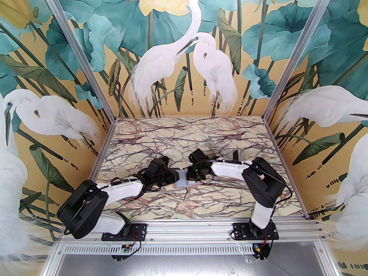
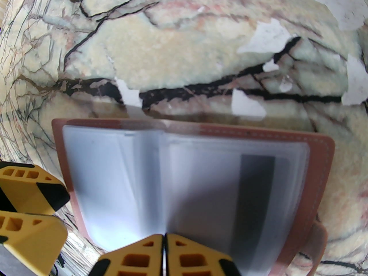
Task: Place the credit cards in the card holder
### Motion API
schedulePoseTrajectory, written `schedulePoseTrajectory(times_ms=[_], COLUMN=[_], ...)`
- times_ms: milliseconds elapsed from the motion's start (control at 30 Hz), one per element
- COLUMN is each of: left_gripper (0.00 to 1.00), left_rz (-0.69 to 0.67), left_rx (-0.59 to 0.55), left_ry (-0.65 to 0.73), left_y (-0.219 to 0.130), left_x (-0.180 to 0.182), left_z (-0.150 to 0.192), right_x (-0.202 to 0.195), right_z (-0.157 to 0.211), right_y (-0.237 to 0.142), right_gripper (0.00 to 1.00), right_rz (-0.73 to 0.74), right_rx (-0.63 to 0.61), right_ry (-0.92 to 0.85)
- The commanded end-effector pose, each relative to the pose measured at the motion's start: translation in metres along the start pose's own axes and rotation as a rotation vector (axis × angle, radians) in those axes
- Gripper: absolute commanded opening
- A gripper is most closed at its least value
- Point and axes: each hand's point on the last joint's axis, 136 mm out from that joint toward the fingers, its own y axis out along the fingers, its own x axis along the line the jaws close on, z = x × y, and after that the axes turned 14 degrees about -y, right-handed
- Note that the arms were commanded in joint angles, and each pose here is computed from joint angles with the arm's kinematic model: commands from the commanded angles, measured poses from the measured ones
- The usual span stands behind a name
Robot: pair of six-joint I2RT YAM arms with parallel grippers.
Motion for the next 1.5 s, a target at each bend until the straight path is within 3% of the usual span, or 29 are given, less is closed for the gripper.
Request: schedulePoseTrajectory(times_ms=[0,533,900,1000,1267,1467], left_gripper=[0.42,0.41,0.41,0.41,0.41,0.41], left_rz=[-0.007,-0.034,-0.043,-0.045,-0.035,-0.035], left_rx=[-0.02,0.0,-0.003,-0.002,0.002,0.0], left_ry=[-0.01,-0.025,-0.027,-0.024,-0.021,-0.019], left_y=[0.005,0.016,0.016,0.016,0.018,0.018], left_x=[0.006,0.021,0.027,0.029,0.029,0.03], left_z=[-0.004,0.002,0.004,0.005,0.006,0.006], right_x=[-0.004,-0.001,0.004,-0.02,-0.136,-0.198], right_z=[-0.002,-0.009,-0.044,-0.052,-0.052,-0.033], right_y=[0.004,-0.007,-0.068,-0.098,-0.21,-0.248], right_gripper=[0.11,0.12,0.23,0.27,0.45,0.5], right_rz=[0.025,0.045,0.108,0.187,0.569,0.82], right_rx=[-0.004,-0.024,-0.137,-0.161,-0.198,-0.123], right_ry=[0.008,-0.006,-0.068,-0.072,0.073,0.167])
